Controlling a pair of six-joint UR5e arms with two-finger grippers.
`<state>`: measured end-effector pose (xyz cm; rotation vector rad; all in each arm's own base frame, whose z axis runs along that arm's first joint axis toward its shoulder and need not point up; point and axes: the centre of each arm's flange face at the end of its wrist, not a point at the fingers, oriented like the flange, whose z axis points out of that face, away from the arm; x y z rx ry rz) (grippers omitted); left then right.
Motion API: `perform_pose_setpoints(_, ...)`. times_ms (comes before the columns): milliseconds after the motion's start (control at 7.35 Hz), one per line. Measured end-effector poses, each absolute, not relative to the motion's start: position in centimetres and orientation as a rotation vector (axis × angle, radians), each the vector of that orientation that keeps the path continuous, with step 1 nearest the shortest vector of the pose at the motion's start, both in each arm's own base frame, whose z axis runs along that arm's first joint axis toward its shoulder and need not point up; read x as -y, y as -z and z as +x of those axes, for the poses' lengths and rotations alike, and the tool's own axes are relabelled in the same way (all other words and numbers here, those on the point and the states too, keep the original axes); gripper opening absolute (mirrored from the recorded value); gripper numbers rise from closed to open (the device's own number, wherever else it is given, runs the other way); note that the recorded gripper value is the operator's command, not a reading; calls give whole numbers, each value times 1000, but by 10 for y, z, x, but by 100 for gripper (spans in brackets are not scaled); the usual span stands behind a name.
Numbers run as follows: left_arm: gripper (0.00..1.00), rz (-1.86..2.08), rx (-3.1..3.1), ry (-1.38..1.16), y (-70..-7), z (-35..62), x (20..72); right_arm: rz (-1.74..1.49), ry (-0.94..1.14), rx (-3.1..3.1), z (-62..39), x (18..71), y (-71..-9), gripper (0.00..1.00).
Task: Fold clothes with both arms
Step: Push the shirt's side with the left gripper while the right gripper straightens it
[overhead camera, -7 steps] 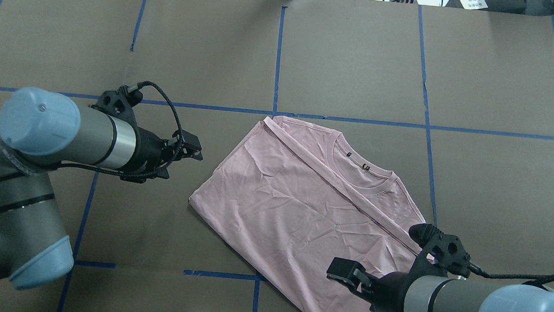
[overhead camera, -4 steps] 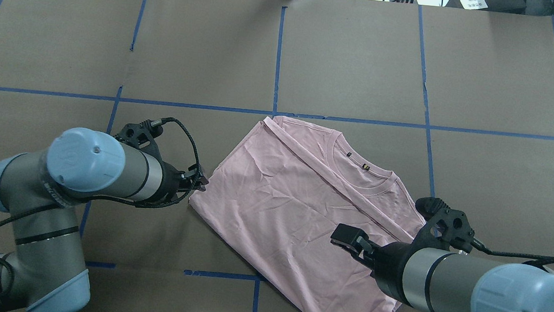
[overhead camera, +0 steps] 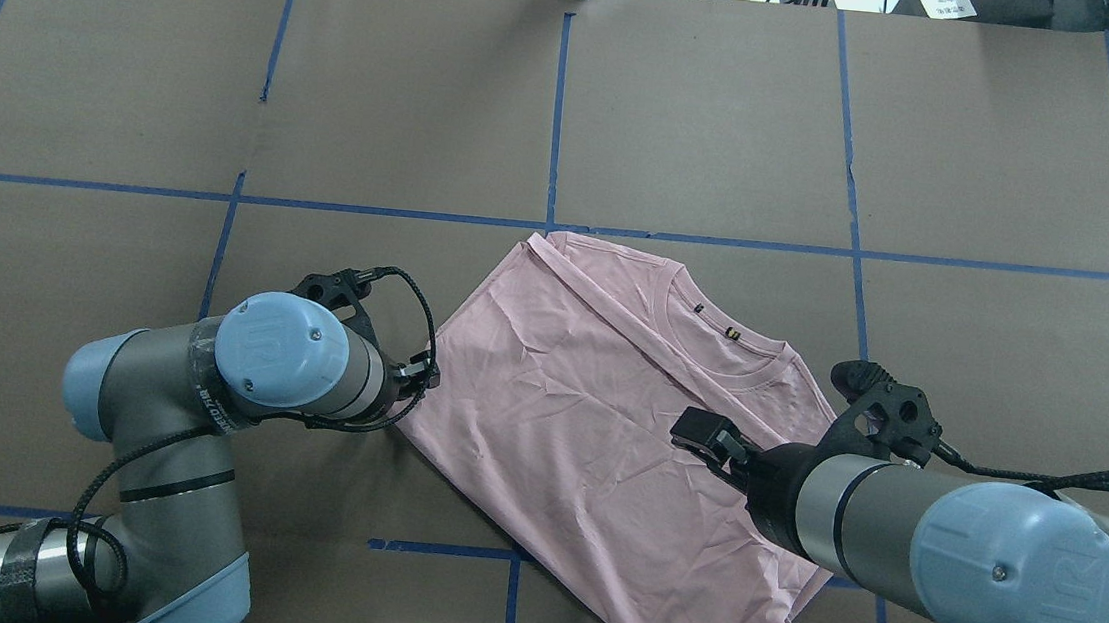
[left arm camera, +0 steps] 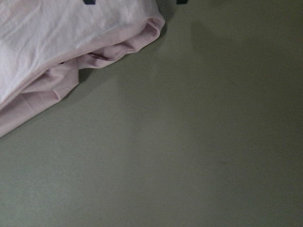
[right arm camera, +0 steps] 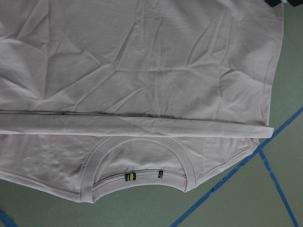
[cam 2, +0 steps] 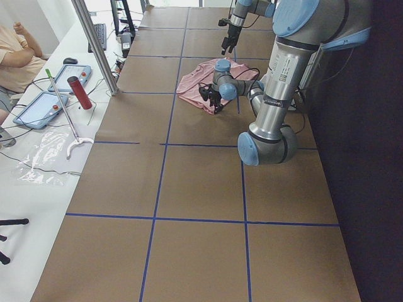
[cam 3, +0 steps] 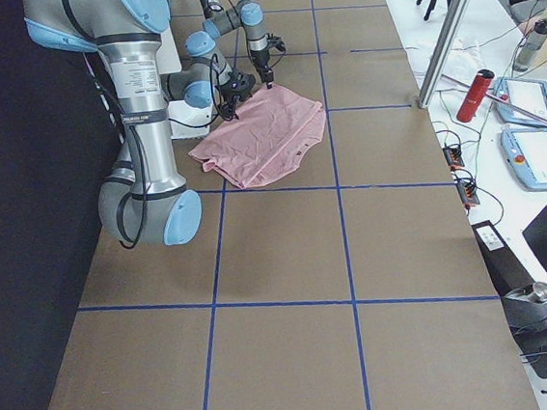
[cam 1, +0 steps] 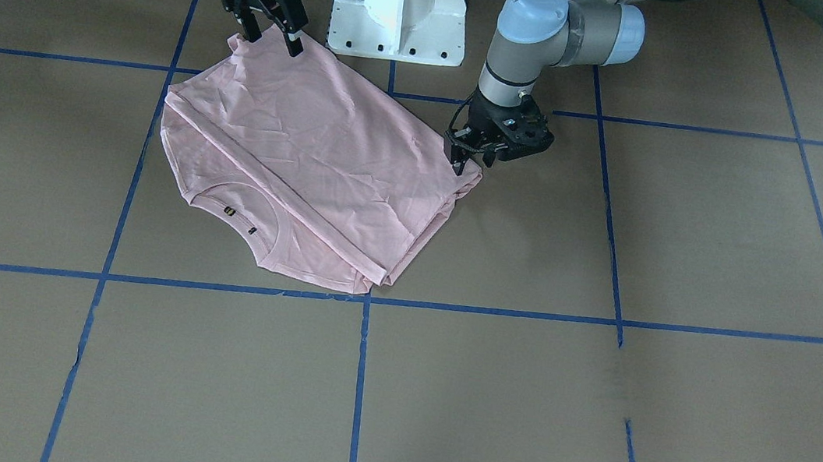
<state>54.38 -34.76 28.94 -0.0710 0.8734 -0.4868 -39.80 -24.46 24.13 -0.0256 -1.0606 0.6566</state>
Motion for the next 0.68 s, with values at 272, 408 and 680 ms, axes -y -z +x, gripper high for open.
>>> perform_pose_setpoints(272, 0, -69, -867, 488, -292, 545, 347, -25, -658, 1061, -398, 245, -241, 100)
perform_pose_setpoints(408, 0, -66, -861, 490, -294, 544, 347, -26, -658, 1062, -398, 245, -241, 100)
perform_pose_setpoints(680, 0, -58, -831, 491, -296, 542, 349, -26, -658, 1063, -398, 245, -240, 100)
